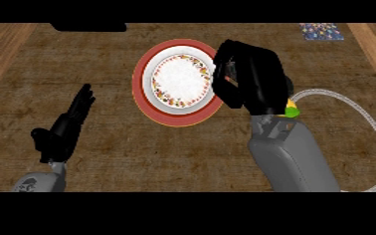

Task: Pick the eggplant from the placemat and place it in the plate

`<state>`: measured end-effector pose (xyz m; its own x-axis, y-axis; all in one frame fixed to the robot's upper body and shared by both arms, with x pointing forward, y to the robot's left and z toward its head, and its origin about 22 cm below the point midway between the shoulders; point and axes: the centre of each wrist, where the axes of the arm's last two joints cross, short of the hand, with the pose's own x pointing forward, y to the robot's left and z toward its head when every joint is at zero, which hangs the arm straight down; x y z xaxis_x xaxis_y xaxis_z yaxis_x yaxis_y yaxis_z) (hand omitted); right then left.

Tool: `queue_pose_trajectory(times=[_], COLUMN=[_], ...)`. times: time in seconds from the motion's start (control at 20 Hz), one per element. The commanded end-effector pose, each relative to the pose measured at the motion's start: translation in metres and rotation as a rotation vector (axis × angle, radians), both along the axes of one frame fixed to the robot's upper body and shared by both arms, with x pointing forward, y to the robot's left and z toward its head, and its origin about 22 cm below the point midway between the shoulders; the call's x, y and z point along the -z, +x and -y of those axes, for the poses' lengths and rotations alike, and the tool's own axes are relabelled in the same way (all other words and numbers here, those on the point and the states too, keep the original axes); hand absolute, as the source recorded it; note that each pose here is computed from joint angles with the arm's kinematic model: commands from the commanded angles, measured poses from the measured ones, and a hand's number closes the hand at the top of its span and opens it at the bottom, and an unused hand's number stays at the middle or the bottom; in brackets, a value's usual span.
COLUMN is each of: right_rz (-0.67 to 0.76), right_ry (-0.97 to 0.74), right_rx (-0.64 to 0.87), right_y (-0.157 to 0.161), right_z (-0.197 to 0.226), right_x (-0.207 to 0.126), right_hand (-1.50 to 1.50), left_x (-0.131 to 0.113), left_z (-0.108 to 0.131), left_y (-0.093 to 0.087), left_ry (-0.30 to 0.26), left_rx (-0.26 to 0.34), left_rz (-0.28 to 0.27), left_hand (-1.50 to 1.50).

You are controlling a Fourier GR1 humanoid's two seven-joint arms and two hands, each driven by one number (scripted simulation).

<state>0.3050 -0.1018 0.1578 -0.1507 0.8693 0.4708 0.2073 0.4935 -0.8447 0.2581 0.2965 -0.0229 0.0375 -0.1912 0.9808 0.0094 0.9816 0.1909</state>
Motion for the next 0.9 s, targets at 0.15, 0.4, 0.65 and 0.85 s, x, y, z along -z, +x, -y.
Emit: queue_pose_trajectory(times=[0.15, 0.4, 0.65, 0.85], right_rz=[-0.024, -0.062, -0.041, -0.114], right_ry=[0.028, 0.025, 0.258, 0.227], right_rx=[-0.022, -0.011, 0.125, 0.182], right_y=[0.046, 0.053, 0.07, 0.085], right_z=[-0.047, -0.064, -0.069, -0.079], right_x=[0.022, 0.059, 0.056, 0.062], right_hand=[1.5, 1.5, -1.5, -1.5], left_x=[0.0, -0.018, -0.009, -0.003], left_z=[-0.005, -0.003, 0.015, 0.016], left_y=[0.01, -0.004, 0.01, 0.015], left_ry=[0.007, -0.002, -0.013, -0.004], left_rx=[0.001, 0.02, 0.057, 0.048], left_rz=[-0.001, 0.009, 0.012, 0.016], left_hand=[0.0, 0.0, 0.0, 0.0])
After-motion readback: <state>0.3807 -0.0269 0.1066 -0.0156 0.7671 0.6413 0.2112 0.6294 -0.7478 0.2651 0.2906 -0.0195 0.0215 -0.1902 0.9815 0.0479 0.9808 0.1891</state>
